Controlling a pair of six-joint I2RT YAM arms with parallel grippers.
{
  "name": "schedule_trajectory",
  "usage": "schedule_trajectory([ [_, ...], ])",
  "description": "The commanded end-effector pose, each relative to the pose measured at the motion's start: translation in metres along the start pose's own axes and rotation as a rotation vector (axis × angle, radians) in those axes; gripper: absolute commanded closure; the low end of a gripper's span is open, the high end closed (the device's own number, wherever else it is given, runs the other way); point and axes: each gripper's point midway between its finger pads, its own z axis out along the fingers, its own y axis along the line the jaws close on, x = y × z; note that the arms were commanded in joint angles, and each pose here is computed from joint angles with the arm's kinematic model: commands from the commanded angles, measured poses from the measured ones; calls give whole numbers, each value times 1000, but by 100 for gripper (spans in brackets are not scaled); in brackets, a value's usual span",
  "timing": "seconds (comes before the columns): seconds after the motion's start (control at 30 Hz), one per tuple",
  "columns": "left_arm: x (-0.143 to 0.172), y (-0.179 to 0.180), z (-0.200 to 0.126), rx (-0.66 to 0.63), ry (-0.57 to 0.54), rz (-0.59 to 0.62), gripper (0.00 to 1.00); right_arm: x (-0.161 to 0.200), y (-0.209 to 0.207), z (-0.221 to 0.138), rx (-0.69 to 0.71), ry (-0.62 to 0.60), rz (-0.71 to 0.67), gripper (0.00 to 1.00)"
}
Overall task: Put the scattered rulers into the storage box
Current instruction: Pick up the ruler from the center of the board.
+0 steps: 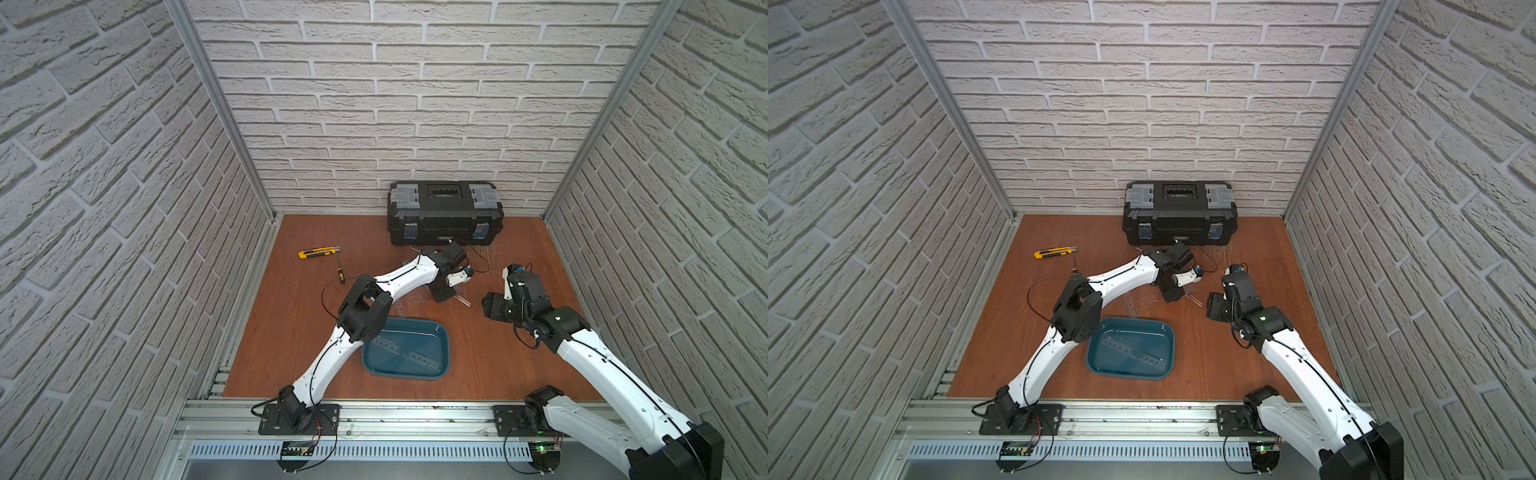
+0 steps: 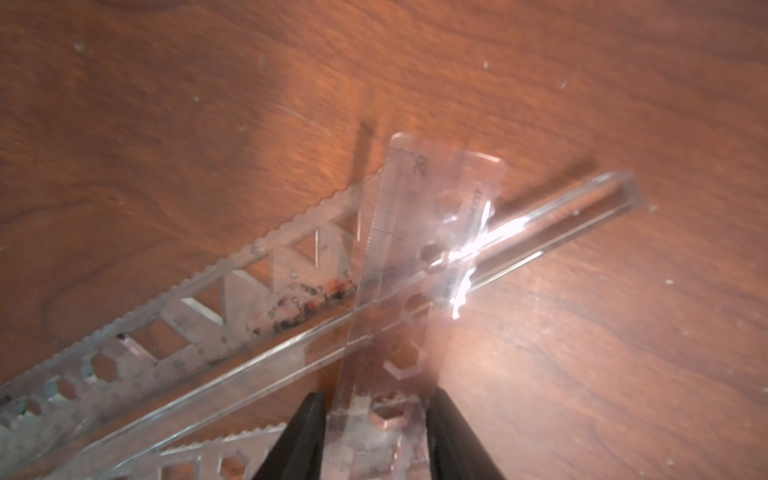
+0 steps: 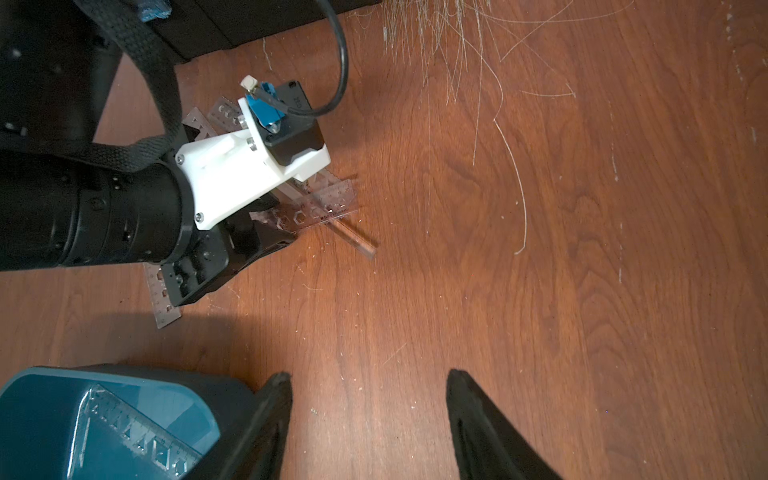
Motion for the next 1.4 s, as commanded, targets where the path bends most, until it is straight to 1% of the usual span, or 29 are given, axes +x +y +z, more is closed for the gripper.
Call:
schedule_trajectory([
  [0.0, 10, -1, 15, 6, 41, -6, 59, -3, -4, -2, 8, -28, 19, 36],
  [0.33, -2, 9, -7, -56, -12, -3, 64, -1, -5, -1, 10, -26, 20, 36],
  [0.5, -4, 11, -13, -66, -21, 0, 66, 0, -6, -1, 12, -26, 19, 36],
  [0.7, -4, 12, -19, -77, -20, 3, 67, 1, -7, -1, 13, -27, 20, 35],
  [1.0, -14, 15, -43, -98, -60, 7, 67, 4, -8, 1, 16, -22, 20, 35],
  [1.37, -13, 13, -59, -103, -62, 19, 67, 5, -8, 2, 15, -21, 19, 36],
])
